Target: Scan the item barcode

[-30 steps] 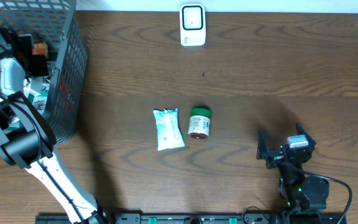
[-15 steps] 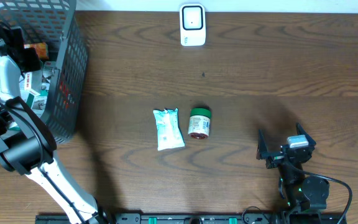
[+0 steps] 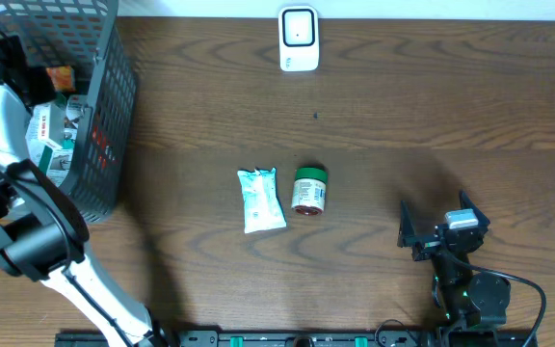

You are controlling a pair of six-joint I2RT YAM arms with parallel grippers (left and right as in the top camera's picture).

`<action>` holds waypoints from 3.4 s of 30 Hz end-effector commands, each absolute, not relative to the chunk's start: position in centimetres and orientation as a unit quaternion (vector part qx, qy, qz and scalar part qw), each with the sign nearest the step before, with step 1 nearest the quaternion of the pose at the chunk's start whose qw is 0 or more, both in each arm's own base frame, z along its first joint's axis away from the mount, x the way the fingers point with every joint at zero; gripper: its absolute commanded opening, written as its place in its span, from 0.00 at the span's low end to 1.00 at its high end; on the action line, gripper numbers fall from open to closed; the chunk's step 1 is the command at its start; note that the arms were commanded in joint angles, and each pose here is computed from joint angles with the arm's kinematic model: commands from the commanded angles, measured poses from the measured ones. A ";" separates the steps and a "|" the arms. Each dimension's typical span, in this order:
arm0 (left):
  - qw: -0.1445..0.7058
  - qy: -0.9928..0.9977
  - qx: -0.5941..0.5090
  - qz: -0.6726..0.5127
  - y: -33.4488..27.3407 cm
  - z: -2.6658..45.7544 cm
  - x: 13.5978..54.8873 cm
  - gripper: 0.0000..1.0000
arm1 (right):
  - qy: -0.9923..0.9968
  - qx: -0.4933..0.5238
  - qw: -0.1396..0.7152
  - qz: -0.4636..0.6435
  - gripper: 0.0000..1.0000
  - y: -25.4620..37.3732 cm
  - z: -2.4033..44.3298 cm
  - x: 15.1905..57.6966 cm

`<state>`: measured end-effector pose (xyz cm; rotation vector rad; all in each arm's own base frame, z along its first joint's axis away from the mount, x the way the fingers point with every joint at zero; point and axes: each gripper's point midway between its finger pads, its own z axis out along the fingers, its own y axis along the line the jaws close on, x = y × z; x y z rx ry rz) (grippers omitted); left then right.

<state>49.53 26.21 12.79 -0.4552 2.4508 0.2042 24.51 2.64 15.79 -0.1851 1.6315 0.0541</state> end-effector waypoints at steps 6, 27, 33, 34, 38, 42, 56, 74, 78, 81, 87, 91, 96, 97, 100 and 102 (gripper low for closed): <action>0.375 0.899 -0.210 0.081 25.6 20.6 48.4 0.67 | 0.727 -0.081 0.681 0.026 0.99 2.7 15.7 24.5; 0.291 0.934 -0.209 -0.003 21.8 14.0 48.4 0.25 | 0.727 -0.081 0.681 0.026 0.99 2.7 15.8 24.5; 0.276 0.906 -0.310 0.088 26.7 13.9 46.0 0.24 | 0.727 -0.081 0.681 0.025 0.99 2.7 15.8 24.5; 0.277 0.902 -0.319 0.087 27.1 14.0 45.8 0.24 | 0.727 -0.081 0.681 0.026 0.99 2.7 15.7 24.5; 0.288 0.890 -0.345 0.083 28.7 14.2 45.3 0.24 | 0.727 -0.081 0.681 0.026 0.99 2.7 15.7 24.5; 0.284 0.888 -0.355 0.077 29.5 13.7 44.7 0.24 | 0.727 -0.081 0.681 0.025 0.99 2.7 15.8 24.5; 0.256 0.906 -0.337 -0.014 25.3 10.8 45.9 0.24 | 0.727 -0.081 0.681 0.026 0.99 2.7 15.8 24.5; 0.226 0.897 -0.365 0.105 29.1 8.7 44.0 0.11 | 0.727 -0.081 0.681 0.026 0.99 2.7 15.7 24.5; 0.206 0.902 -0.365 0.101 28.9 6.7 43.9 0.11 | 0.727 -0.081 0.681 0.026 0.99 2.7 15.7 24.5; 0.212 0.906 -0.359 0.072 28.0 6.8 44.4 0.11 | 0.727 -0.081 0.681 0.025 0.99 2.7 15.8 24.5; 0.238 0.913 -0.324 -0.070 23.1 8.1 46.8 0.11 | 0.727 -0.081 0.681 0.026 0.99 2.7 15.7 24.5; 0.239 0.916 -0.305 -0.097 21.2 8.3 47.7 0.15 | 0.727 -0.081 0.681 0.026 0.99 2.7 15.7 24.5; 0.248 0.915 -0.304 -0.096 21.4 8.5 48.0 0.43 | 0.727 -0.081 0.681 0.026 0.99 2.7 15.7 24.5; 0.248 0.915 -0.305 -0.095 21.5 8.5 47.9 0.45 | 0.727 -0.081 0.681 0.026 0.99 2.7 15.7 24.5; 0.245 0.917 -0.302 -0.094 21.7 8.4 47.7 0.59 | 0.727 -0.081 0.681 0.026 0.99 2.7 15.8 24.5; 0.244 0.924 -0.282 -0.089 21.7 8.3 47.5 0.65 | 0.727 -0.081 0.681 0.026 0.99 2.7 15.7 24.5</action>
